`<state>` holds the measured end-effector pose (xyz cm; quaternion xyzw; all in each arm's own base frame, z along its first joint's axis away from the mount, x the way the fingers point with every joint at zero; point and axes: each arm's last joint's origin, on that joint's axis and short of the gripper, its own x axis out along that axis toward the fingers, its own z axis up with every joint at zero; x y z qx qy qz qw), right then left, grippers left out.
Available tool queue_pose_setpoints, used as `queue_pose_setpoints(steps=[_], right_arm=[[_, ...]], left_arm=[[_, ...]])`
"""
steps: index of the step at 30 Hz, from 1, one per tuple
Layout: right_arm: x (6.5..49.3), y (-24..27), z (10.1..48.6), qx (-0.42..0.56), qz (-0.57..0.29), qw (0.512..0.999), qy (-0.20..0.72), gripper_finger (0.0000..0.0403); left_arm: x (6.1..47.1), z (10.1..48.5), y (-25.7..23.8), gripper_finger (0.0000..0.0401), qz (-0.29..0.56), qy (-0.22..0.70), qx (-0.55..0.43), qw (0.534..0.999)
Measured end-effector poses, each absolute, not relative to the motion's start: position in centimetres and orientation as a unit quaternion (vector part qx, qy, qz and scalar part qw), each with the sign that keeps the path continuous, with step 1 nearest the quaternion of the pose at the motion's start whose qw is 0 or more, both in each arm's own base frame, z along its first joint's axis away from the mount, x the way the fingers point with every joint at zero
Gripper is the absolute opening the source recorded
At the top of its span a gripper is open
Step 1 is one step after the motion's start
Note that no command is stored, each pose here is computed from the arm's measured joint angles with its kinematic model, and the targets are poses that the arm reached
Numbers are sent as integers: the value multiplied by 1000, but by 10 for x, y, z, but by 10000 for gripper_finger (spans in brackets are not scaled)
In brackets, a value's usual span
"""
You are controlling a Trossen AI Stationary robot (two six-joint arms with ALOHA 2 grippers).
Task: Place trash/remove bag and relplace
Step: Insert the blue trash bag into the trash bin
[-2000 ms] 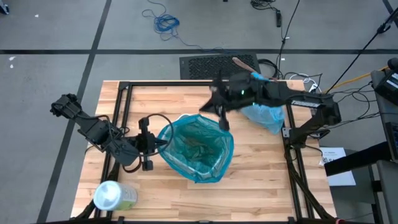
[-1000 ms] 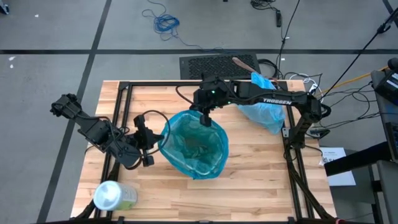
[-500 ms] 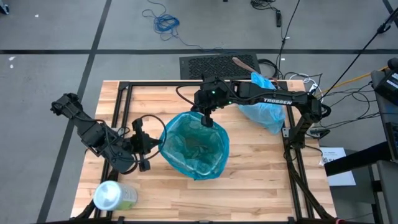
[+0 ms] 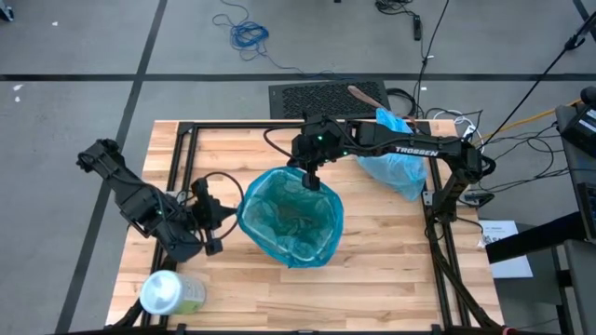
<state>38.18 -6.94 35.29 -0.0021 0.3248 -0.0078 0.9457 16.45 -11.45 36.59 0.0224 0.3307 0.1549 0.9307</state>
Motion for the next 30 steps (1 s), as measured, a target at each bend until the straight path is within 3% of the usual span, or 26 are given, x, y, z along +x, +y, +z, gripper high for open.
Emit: queue_pose_setpoints(steps=[17, 30], right_arm=[[378, -68, 350, 3, -4, 937, 350, 0], [375, -56, 350, -6, 1, 931, 364, 0]], left_arm=[[191, 331, -143, 0, 147, 383, 62, 910], [193, 331, -151, 0, 121, 377, 52, 917]])
